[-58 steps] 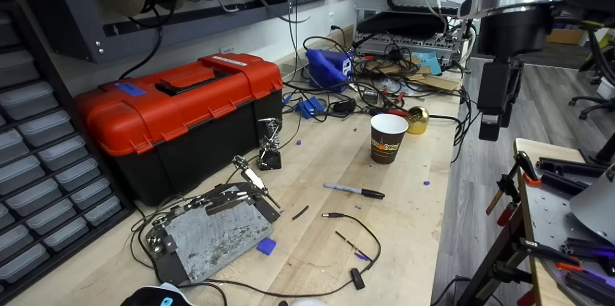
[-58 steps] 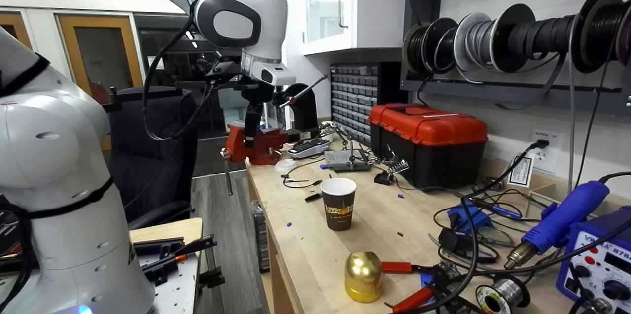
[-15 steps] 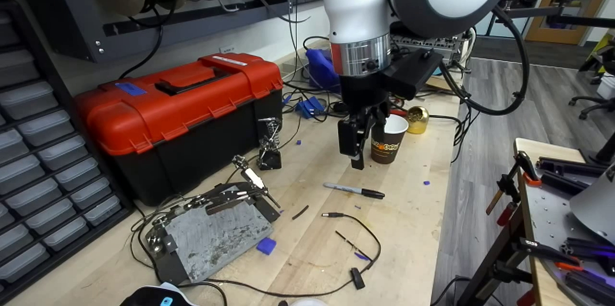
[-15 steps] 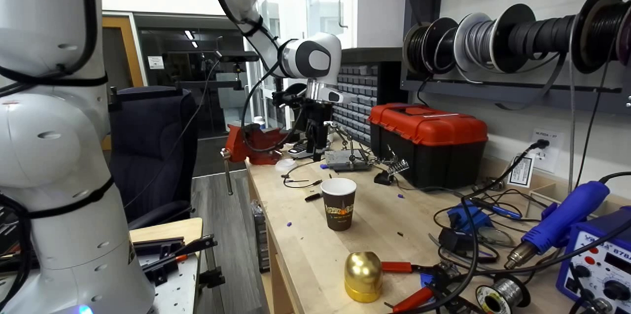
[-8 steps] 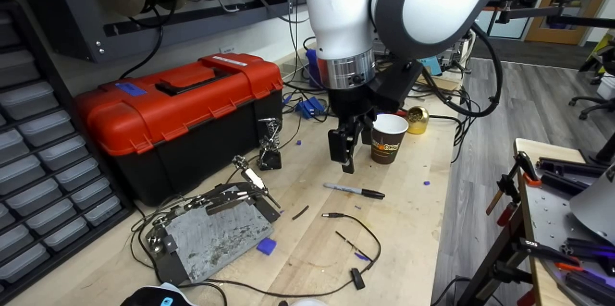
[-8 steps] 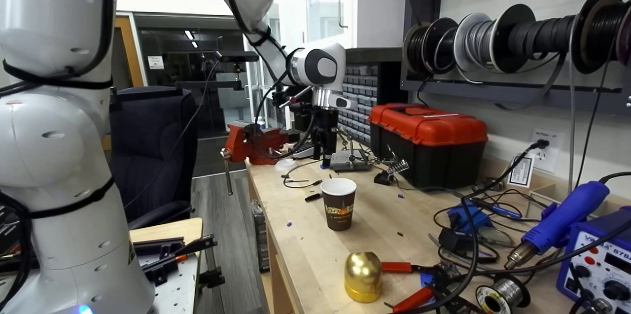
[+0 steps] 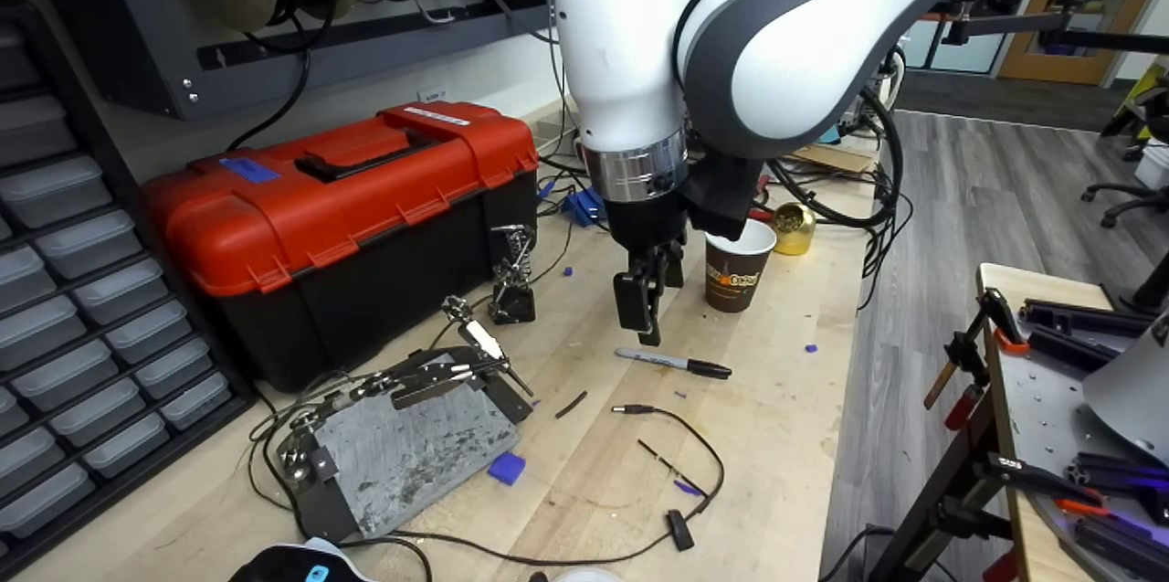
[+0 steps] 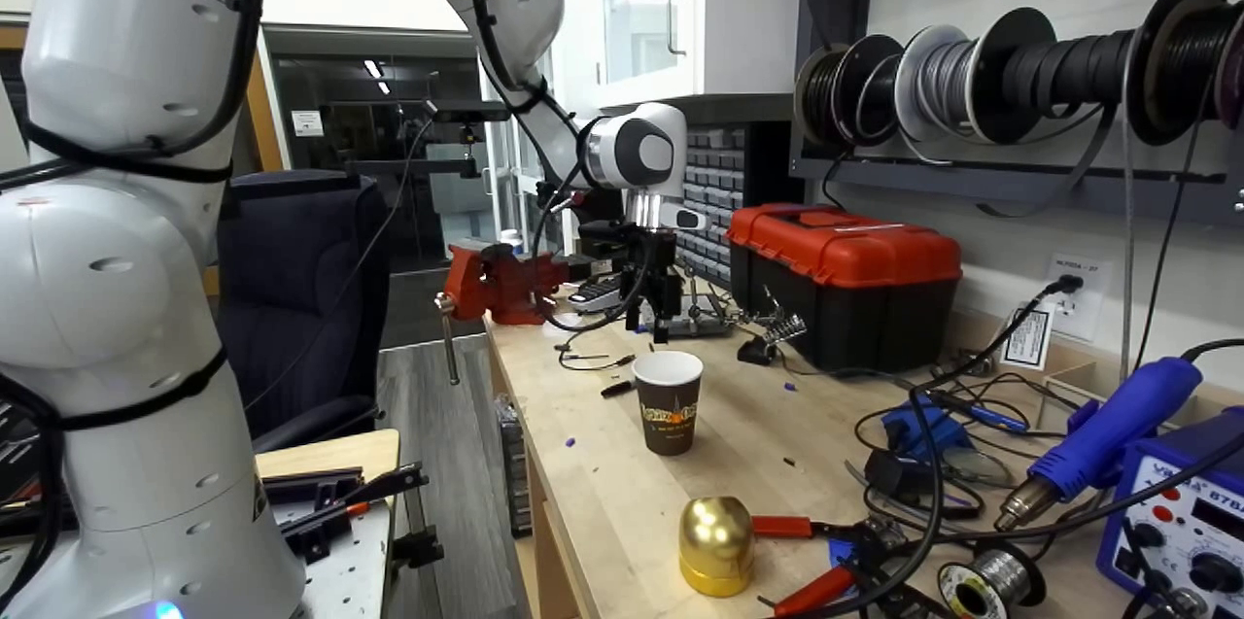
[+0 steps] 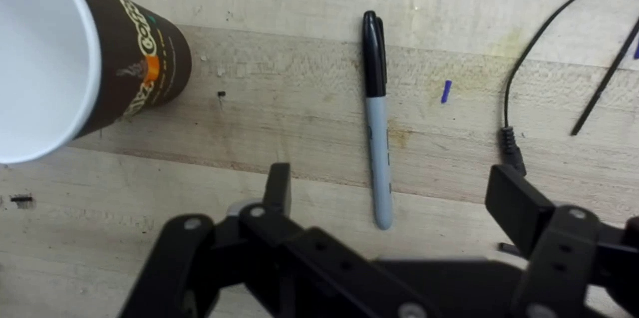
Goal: Pick up the black and white pen and put it in the cup
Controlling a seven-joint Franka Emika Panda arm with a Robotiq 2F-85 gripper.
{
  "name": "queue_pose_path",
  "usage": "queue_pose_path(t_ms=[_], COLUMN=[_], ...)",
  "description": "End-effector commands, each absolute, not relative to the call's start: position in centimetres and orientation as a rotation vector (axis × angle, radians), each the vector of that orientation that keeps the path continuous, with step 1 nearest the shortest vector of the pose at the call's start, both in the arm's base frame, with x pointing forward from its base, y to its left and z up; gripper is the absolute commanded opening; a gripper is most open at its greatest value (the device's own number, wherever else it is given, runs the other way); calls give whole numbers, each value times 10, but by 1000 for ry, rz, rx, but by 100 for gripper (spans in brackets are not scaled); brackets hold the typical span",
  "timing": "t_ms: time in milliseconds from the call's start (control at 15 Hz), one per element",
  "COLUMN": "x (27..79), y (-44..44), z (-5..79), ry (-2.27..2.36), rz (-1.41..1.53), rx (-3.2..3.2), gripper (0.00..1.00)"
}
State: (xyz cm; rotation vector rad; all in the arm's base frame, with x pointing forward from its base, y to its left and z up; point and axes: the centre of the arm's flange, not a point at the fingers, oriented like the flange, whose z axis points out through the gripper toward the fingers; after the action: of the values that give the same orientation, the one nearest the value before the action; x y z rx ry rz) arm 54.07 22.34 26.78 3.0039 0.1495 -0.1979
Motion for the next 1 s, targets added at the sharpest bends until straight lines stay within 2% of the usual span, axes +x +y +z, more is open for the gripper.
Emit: queue_pose_path(t_ms=[0, 933], x=[553, 573], y=[226, 226], z=[258, 224], ry=[239, 332], rz=[-176, -267], rx=[3008, 3029], gripper=[100, 100])
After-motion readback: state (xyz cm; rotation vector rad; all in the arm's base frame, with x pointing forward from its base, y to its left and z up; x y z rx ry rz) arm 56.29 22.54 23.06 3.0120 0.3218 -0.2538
